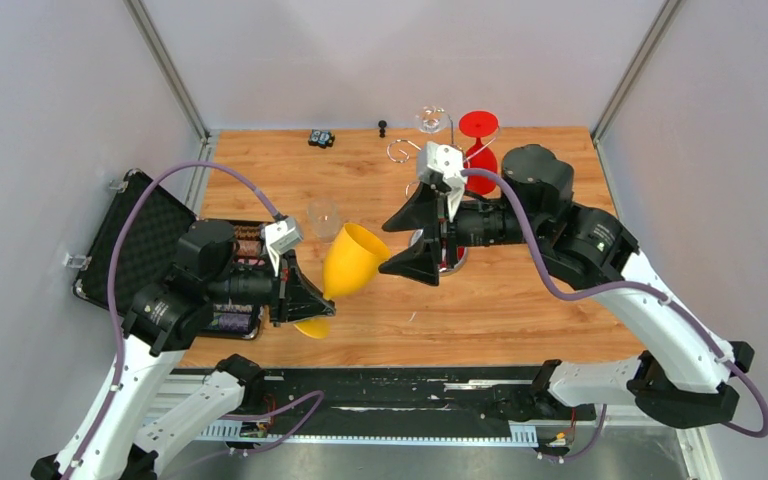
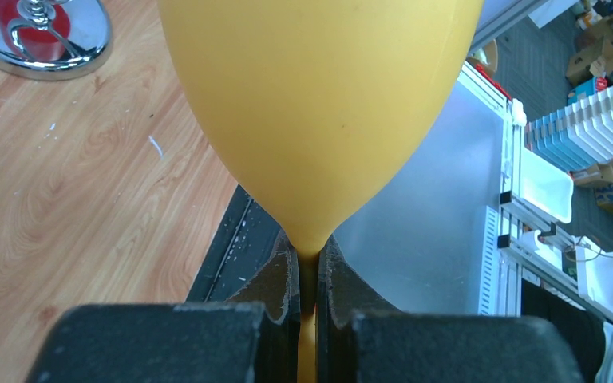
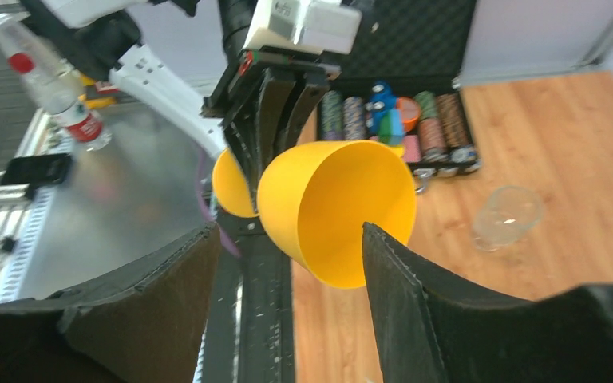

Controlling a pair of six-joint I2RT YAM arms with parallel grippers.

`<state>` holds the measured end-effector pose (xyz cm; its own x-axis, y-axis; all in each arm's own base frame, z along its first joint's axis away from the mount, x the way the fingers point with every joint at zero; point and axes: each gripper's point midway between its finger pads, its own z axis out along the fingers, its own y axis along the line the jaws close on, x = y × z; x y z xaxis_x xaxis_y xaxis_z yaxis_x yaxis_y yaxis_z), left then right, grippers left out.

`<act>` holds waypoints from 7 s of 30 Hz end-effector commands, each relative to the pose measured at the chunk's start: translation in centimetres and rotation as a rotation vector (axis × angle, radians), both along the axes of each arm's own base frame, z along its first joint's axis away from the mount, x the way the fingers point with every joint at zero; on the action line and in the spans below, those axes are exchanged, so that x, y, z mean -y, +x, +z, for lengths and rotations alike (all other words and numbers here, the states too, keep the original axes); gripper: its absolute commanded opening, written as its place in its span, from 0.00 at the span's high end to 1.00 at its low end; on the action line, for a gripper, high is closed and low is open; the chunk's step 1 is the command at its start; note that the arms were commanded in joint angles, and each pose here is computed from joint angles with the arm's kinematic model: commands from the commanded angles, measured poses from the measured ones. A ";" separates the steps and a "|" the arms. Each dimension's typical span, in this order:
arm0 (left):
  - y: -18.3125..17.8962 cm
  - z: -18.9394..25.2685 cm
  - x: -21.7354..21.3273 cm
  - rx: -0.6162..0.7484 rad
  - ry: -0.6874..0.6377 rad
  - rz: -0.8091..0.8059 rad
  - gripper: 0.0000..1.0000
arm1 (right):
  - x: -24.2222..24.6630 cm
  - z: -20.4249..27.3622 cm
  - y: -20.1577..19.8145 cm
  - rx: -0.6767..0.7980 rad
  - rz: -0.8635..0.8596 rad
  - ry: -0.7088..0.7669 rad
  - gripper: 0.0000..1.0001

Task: Take the wine glass off the wine glass rack
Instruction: Place the wine glass at the center of the board, then adjust the wine rack at the center of the board.

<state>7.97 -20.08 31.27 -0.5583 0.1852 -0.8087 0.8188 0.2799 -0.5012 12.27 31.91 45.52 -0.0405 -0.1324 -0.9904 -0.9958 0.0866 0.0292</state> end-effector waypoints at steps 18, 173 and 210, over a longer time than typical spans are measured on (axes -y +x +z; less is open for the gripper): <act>-1.7 0.7 -0.1 0.058 -0.046 -0.083 1.00 | -1.3 -1.7 -4.6 -0.237 0.355 -0.061 0.47; -1.3 -1.2 -1.5 0.128 0.069 0.062 0.00 | 41.4 -30.3 15.5 -0.956 -1.897 -0.467 0.90; 0.0 -2.1 -1.1 0.057 0.128 0.097 0.00 | 29.7 -3.7 15.9 -0.405 -1.294 0.147 0.45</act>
